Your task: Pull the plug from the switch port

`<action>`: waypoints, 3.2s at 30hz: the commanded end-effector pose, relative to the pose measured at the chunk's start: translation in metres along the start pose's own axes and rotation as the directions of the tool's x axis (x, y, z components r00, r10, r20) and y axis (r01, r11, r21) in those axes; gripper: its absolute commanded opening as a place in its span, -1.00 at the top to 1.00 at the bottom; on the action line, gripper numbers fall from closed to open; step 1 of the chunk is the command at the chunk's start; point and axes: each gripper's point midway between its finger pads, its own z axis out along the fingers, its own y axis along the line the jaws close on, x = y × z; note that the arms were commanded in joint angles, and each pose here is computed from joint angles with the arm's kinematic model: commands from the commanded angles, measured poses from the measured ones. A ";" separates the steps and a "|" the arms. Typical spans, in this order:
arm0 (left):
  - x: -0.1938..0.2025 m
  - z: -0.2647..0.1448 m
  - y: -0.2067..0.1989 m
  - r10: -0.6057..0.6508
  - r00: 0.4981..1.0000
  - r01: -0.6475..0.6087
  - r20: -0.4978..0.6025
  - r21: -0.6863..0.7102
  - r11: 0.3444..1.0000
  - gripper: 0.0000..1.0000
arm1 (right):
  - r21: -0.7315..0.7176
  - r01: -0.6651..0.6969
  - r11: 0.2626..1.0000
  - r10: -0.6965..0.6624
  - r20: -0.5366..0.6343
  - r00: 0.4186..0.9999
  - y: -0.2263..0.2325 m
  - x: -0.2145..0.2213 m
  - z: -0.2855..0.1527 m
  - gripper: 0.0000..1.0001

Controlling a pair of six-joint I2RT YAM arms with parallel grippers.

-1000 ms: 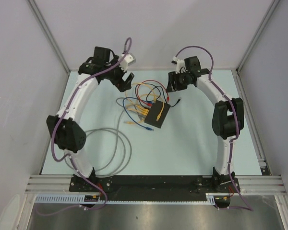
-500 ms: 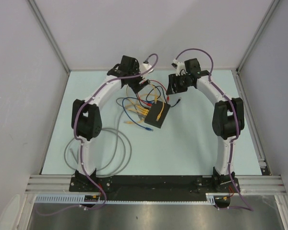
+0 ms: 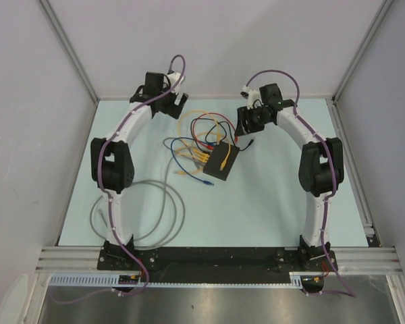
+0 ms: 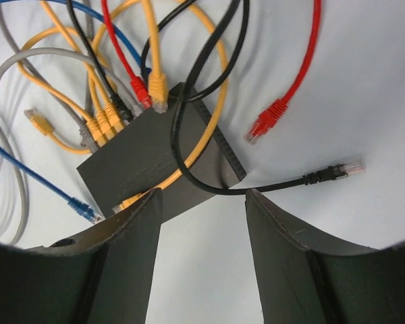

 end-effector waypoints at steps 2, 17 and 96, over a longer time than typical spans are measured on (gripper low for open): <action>-0.066 -0.052 -0.078 -0.005 0.972 -0.081 0.234 0.356 0.931 -0.99 | -0.108 0.104 0.989 -0.097 0.075 0.992 0.038 -0.031 -0.020 -0.18; -0.030 0.008 -0.079 0.075 0.990 -0.109 0.119 0.306 0.946 -0.85 | 0.087 0.077 0.993 -0.084 0.074 0.994 -0.006 -0.047 0.041 0.41; 0.115 -0.077 -0.218 0.045 0.976 0.076 -0.212 0.529 0.845 1.00 | 0.114 -0.099 0.989 0.108 -0.077 0.991 -0.024 0.046 0.064 1.00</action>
